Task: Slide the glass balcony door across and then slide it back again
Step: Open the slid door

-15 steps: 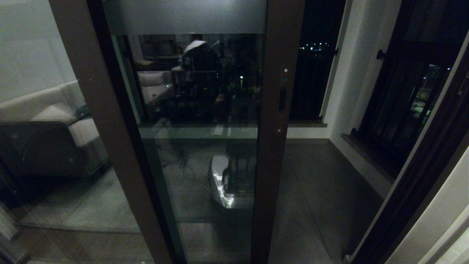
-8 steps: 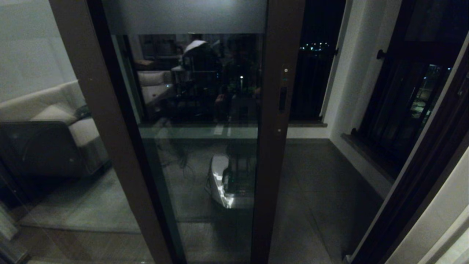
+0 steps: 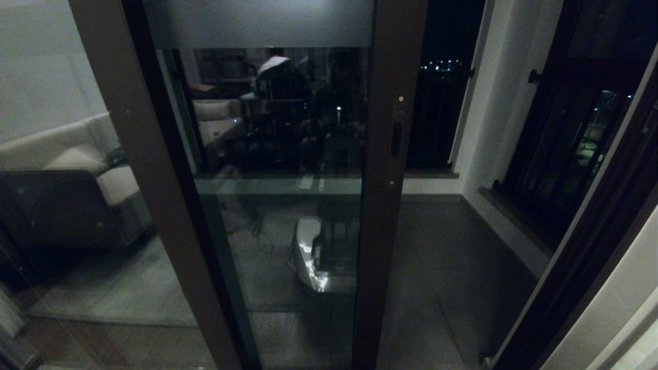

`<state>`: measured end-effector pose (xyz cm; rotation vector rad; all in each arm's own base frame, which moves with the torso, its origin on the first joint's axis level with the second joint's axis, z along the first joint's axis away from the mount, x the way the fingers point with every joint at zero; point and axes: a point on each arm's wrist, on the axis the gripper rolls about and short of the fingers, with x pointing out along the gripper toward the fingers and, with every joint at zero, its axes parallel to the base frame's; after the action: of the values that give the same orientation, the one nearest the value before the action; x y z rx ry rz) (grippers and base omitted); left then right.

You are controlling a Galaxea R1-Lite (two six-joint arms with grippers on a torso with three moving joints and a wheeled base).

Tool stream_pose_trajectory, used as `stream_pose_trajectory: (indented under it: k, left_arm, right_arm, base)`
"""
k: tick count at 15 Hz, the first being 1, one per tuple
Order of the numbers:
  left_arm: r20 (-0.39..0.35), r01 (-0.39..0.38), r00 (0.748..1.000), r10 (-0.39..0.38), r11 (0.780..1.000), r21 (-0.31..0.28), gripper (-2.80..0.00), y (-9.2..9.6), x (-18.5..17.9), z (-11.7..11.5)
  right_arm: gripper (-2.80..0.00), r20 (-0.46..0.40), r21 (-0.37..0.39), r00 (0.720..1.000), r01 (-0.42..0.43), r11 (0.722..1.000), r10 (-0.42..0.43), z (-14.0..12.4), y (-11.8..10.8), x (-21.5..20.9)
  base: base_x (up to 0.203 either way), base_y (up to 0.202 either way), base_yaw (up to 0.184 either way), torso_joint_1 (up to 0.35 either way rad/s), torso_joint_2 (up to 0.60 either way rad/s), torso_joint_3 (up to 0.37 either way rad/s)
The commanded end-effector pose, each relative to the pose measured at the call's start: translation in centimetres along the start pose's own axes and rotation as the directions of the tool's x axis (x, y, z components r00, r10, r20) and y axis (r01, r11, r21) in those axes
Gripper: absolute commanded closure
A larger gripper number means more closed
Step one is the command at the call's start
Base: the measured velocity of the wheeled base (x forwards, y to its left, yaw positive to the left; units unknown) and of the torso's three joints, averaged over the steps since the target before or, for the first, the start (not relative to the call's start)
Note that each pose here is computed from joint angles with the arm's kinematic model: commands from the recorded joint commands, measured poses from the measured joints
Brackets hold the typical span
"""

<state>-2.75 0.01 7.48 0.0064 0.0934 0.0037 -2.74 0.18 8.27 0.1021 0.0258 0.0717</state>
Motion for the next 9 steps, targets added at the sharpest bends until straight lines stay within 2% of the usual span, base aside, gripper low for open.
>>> stream_pose_trajectory:
  k: [1,2,3,4,7,9]
  left_arm:
    - [-0.002,-0.001,1.000,0.001,1.000,0.000,0.00,0.00,0.00,-0.02]
    - [-0.002,-0.001,1.000,0.001,1.000,0.000,0.00,0.00,0.00,-0.02]
    - [0.001,-0.001,1.000,0.001,1.000,0.000,0.00,0.00,-0.01,0.02]
    - [0.000,-0.001,1.000,0.001,1.000,0.000,0.00,0.00,0.00,-0.01]
    - [-0.001,-0.002,1.000,0.002,1.000,0.002,0.00,0.00,0.00,-0.02]
    - [0.000,-0.002,1.000,0.002,1.000,0.002,0.00,0.00,0.00,-0.01]
  right_arm:
    - [0.00,0.002,-0.031,0.996,0.088,0.996,-0.088,-0.07,-0.21,0.03]
    - [0.00,-0.003,-0.139,0.995,0.093,0.986,-0.095,-0.26,-0.25,0.10]
    - [0.00,-0.012,-0.224,0.998,0.061,0.973,-0.065,-0.50,-0.21,0.20]
    - [0.00,-0.026,-0.240,0.999,0.030,0.970,-0.037,-0.68,-0.16,0.23]
    - [0.00,-0.033,-0.167,0.998,0.046,0.985,-0.052,-0.70,-0.20,0.19]
    - [0.00,-0.032,-0.149,0.998,0.054,0.987,-0.059,-0.74,-0.22,0.21]
  base:
    - [0.000,0.000,0.000,0.000,0.00,0.000]
    - [0.000,0.000,0.000,0.000,0.00,0.000]
    - [0.000,0.000,0.000,0.000,0.00,0.000]
    - [0.000,0.000,0.000,0.000,0.00,0.000]
    - [0.000,0.000,0.000,0.000,0.00,0.000]
    - [0.000,0.000,0.000,0.000,0.00,0.000]
